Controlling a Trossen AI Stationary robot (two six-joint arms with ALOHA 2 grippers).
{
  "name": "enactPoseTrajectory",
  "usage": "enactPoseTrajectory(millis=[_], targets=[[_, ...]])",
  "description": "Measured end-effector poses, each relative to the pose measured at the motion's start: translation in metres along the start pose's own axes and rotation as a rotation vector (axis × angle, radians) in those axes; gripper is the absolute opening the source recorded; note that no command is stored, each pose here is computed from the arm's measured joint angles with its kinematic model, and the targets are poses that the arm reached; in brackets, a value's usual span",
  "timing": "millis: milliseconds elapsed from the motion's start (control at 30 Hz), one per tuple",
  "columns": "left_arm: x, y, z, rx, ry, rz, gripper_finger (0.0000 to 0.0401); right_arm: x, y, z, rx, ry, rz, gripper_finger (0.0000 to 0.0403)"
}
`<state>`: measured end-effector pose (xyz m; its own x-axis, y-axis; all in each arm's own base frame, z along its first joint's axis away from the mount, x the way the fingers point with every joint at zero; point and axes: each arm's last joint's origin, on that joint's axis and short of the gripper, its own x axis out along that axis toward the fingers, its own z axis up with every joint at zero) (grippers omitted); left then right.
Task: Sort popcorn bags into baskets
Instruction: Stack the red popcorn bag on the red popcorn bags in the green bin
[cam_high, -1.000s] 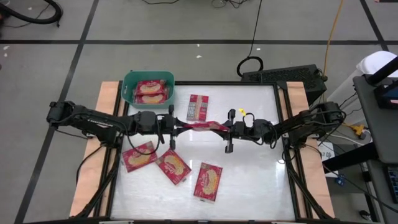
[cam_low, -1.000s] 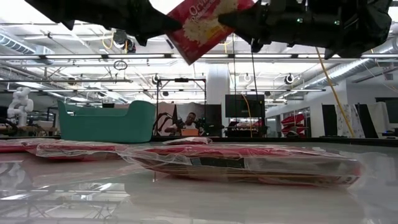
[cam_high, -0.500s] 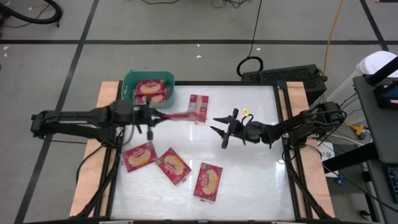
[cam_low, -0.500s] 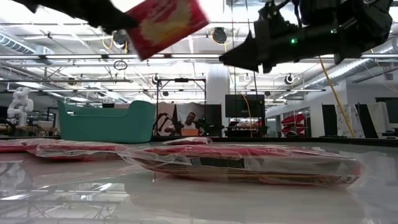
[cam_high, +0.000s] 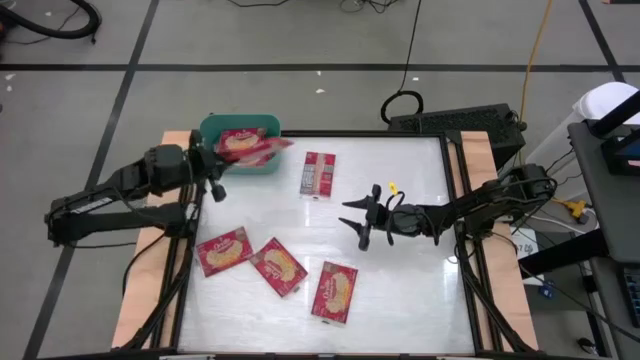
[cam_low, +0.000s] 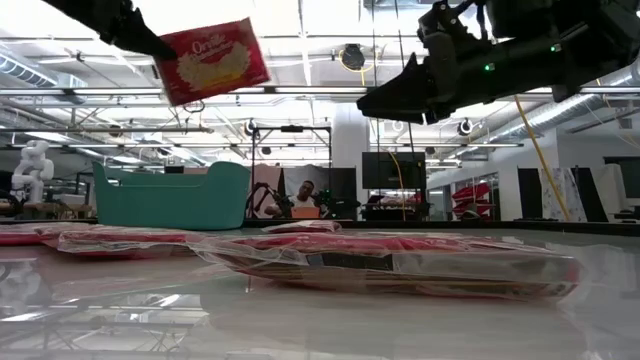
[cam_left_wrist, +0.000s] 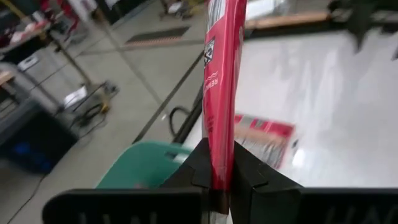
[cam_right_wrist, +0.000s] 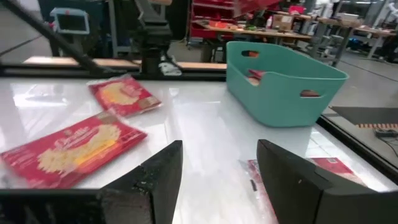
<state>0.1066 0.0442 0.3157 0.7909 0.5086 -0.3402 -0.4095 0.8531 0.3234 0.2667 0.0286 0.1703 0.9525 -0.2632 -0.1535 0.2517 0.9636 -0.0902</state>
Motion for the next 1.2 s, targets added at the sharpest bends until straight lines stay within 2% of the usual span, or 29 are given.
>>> enactPoseTrajectory(millis=[267,433,633,867,1000,1200], targets=[[0.008,0.021,0.005,0.056,0.217,0.087,0.0025,-0.004,0.01,-0.002,-0.037,0.013,0.039,0.02],[0.027,0.035,-0.004,0.016,0.337,0.135,0.0021,-0.007,0.015,-0.002,-0.042,0.012,0.063,0.02],[0.045,0.058,-0.019,-0.053,0.416,0.107,0.0027,-0.011,0.024,-0.003,-0.101,0.02,0.101,0.02],[0.068,0.091,-0.051,-0.179,0.59,0.107,0.0023,-0.012,0.027,-0.003,-0.112,0.023,0.11,0.02],[0.078,0.099,-0.063,-0.227,0.601,0.021,0.0032,-0.012,0.027,-0.007,-0.119,0.053,0.112,0.02],[0.079,0.107,-0.07,-0.242,0.615,0.035,0.0035,-0.012,0.027,-0.007,-0.121,0.057,0.112,0.02]])
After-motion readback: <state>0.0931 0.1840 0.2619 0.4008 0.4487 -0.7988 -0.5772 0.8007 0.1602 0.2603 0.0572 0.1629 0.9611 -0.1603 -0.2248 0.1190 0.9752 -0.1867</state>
